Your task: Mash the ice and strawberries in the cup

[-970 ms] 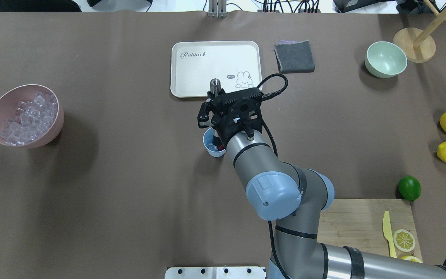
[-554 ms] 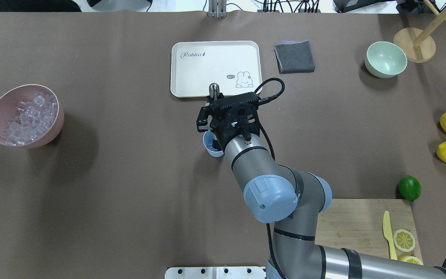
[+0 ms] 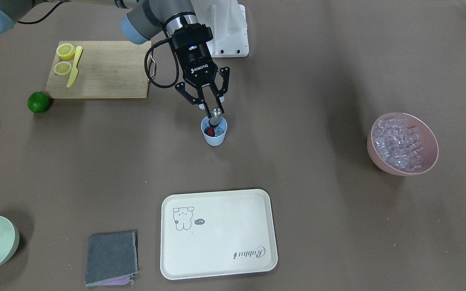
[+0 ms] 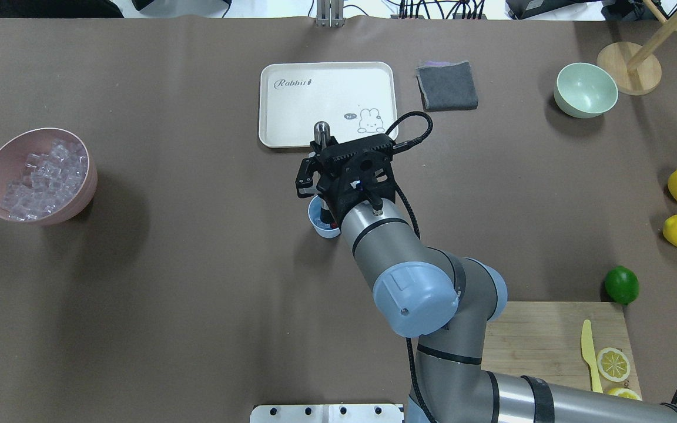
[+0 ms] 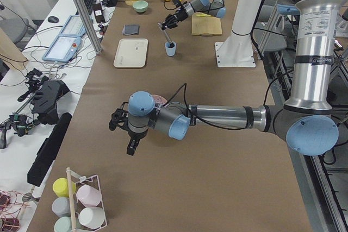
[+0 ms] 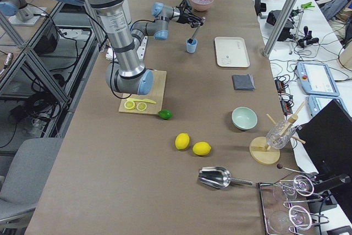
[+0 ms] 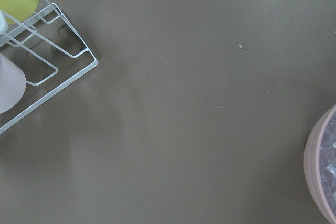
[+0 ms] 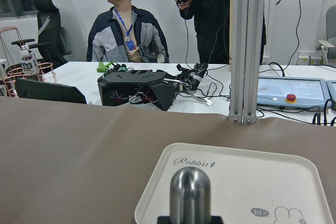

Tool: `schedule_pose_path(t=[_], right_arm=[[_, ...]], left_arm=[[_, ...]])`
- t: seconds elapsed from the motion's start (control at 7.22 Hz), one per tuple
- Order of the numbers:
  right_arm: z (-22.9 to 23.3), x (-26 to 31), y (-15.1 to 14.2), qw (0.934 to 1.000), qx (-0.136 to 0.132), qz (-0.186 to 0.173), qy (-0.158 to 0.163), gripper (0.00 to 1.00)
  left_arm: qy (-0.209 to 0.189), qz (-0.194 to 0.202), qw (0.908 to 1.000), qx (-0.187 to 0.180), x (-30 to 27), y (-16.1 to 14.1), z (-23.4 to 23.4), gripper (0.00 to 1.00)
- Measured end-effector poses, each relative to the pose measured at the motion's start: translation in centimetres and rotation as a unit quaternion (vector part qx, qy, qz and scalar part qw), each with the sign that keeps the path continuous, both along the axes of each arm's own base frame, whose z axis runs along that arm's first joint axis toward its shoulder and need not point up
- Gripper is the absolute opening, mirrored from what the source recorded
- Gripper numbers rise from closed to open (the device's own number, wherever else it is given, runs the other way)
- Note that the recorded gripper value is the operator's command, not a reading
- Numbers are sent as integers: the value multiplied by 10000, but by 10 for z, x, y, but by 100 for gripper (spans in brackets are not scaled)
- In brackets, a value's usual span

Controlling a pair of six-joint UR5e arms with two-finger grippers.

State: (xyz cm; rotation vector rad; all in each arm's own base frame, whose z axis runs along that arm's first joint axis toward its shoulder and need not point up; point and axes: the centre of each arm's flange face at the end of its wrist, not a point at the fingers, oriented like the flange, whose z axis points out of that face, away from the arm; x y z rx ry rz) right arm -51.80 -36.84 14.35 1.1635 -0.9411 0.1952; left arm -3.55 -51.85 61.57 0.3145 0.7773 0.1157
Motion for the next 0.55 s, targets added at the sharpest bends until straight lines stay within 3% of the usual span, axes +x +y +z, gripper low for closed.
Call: schedule_pose_path(t=[0.55], right_arm=[[-15,29,-14,9999,159,-1,-49,0]], left_arm=[[-1,4,10000,0,0,2,4,97]])
